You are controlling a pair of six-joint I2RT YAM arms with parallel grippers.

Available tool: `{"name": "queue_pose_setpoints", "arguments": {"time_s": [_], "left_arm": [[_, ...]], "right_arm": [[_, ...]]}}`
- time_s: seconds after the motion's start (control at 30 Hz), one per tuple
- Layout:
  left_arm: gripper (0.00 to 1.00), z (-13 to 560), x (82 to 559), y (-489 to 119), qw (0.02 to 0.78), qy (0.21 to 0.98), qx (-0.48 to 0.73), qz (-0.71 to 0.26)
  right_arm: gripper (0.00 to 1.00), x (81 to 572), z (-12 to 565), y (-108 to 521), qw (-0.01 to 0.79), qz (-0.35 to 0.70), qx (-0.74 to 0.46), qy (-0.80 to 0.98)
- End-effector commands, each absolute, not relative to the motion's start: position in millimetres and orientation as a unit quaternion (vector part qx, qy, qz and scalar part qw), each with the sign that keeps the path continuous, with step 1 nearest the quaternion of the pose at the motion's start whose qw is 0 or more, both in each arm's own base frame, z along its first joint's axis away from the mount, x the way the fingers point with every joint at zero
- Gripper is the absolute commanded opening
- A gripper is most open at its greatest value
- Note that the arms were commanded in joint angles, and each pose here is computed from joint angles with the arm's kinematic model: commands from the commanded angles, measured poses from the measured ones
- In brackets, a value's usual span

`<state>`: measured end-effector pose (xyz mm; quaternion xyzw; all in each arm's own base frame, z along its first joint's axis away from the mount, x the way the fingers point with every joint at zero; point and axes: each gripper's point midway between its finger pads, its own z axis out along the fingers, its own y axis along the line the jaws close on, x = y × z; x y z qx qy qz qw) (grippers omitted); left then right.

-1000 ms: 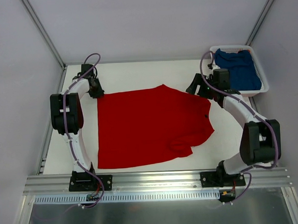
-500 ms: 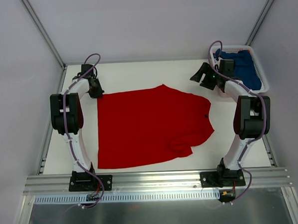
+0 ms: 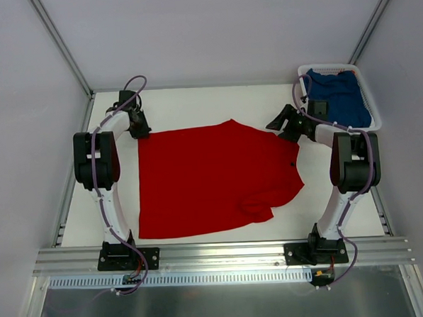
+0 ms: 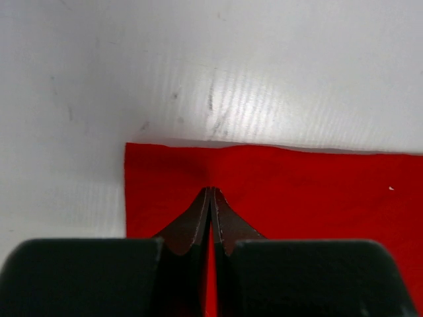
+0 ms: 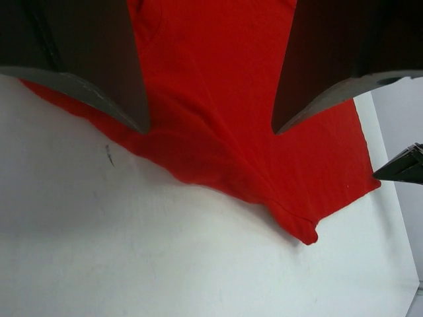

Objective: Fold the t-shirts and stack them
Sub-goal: Flatten out the tshirt

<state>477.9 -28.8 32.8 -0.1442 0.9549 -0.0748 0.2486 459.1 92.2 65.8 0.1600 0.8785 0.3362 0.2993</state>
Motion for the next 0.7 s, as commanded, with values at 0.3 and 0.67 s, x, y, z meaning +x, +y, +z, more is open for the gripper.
{"name": "queue_pose_setpoints", "arguments": {"time_s": [0.3, 0.67], "left_arm": [[0.00, 47, 486, -43, 0.261, 0.953, -0.126, -0.092], [0.00, 47, 486, -42, 0.261, 0.953, -0.124, -0.092]], "right_arm": [[0.67, 466, 77, 100, 0.317, 0.376, 0.150, 0.858], [0.51, 464, 70, 104, 0.309, 0.385, 0.149, 0.857]]}}
